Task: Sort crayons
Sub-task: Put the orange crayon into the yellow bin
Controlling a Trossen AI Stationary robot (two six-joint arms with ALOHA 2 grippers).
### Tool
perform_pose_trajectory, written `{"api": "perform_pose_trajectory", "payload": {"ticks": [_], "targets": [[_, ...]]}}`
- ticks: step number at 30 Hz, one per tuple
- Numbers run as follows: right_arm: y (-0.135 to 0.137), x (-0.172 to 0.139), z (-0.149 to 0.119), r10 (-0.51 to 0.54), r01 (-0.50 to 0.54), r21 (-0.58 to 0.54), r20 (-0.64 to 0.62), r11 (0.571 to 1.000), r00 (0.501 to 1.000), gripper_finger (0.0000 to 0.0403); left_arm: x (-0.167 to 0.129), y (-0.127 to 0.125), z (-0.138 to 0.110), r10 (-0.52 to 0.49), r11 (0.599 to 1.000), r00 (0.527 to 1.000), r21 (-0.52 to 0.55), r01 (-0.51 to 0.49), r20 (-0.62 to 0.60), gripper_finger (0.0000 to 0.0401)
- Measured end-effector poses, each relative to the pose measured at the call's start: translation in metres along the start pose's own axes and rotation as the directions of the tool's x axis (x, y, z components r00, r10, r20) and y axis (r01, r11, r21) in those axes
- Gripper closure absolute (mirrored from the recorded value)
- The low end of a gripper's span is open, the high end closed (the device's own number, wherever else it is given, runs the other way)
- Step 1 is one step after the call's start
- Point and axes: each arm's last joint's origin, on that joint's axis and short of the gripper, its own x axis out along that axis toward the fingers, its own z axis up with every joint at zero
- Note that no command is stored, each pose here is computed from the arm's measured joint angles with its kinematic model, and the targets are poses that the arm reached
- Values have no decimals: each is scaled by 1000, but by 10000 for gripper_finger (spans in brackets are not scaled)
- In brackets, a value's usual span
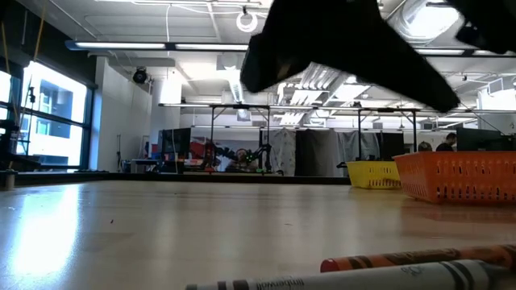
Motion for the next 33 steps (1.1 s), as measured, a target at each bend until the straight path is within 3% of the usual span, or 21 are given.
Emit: {"api": "perform_pose_trajectory", "payload": {"ticks": [5, 12, 22, 33], "targets": [[31, 6, -23, 20, -20, -4, 68, 1000, 997, 317, 11, 3, -7, 17, 1000, 1000, -3, -17, -13, 282], [52, 24, -41, 28, -28, 1, 81, 1000, 996, 317, 18, 6, -10, 33, 999, 999, 38, -32, -26, 282], [59, 49, -50, -12, 13, -17, 56, 1000, 998, 317, 29, 10, -17, 64, 991, 997, 117, -59, -41, 282], [59, 51, -50, -16, 16, 8, 52, 1000, 998, 317, 44, 15, -26, 79, 990, 995, 123, -71, -62, 282]]}}
